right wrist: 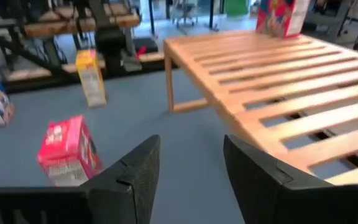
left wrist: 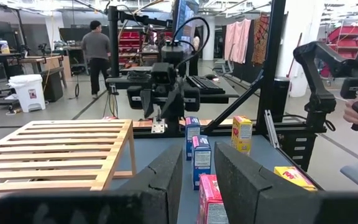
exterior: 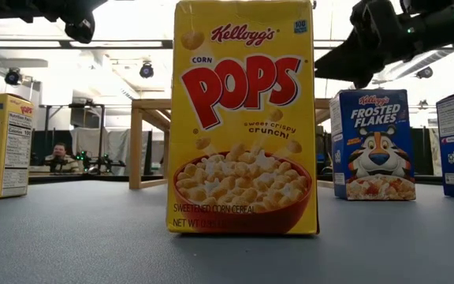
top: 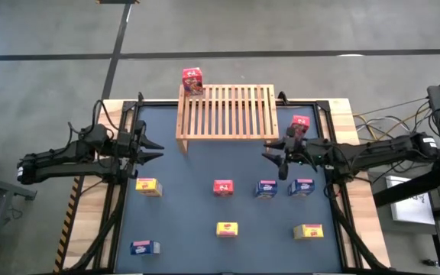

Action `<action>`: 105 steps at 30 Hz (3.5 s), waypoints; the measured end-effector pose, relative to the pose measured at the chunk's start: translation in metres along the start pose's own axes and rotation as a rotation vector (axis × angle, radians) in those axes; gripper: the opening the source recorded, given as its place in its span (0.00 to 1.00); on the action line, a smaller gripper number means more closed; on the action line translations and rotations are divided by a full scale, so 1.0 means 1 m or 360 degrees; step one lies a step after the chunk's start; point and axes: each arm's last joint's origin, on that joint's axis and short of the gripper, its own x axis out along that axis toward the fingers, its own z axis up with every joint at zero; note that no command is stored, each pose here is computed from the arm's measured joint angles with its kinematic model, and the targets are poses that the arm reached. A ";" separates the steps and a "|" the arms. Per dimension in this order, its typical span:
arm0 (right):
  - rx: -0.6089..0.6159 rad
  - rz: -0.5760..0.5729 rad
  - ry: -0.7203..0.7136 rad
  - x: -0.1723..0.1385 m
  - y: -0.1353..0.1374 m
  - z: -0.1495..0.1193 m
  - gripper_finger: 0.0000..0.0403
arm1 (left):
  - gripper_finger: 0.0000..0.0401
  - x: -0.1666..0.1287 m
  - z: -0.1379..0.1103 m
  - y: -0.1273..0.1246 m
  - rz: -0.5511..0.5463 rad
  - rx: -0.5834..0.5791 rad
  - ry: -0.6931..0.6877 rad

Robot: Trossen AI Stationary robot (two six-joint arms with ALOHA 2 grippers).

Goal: Stack cereal on shelf
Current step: Put the bottom red cereal box aligned with the other red cereal box on the shelf

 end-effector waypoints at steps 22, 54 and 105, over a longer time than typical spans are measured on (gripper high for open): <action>-0.0041 0.0077 0.0030 0.008 0.012 -0.001 0.39 | 0.19 0.002 -0.001 0.000 0.0000 -0.0005 0.0020; -0.0005 0.0147 0.0158 0.011 0.041 -0.017 0.38 | 0.19 0.002 -0.002 0.000 0.0000 0.0007 0.0031; -0.0129 0.0172 -0.0017 0.012 0.043 -0.007 0.38 | 0.19 0.002 -0.002 0.000 0.0000 -0.0070 0.0030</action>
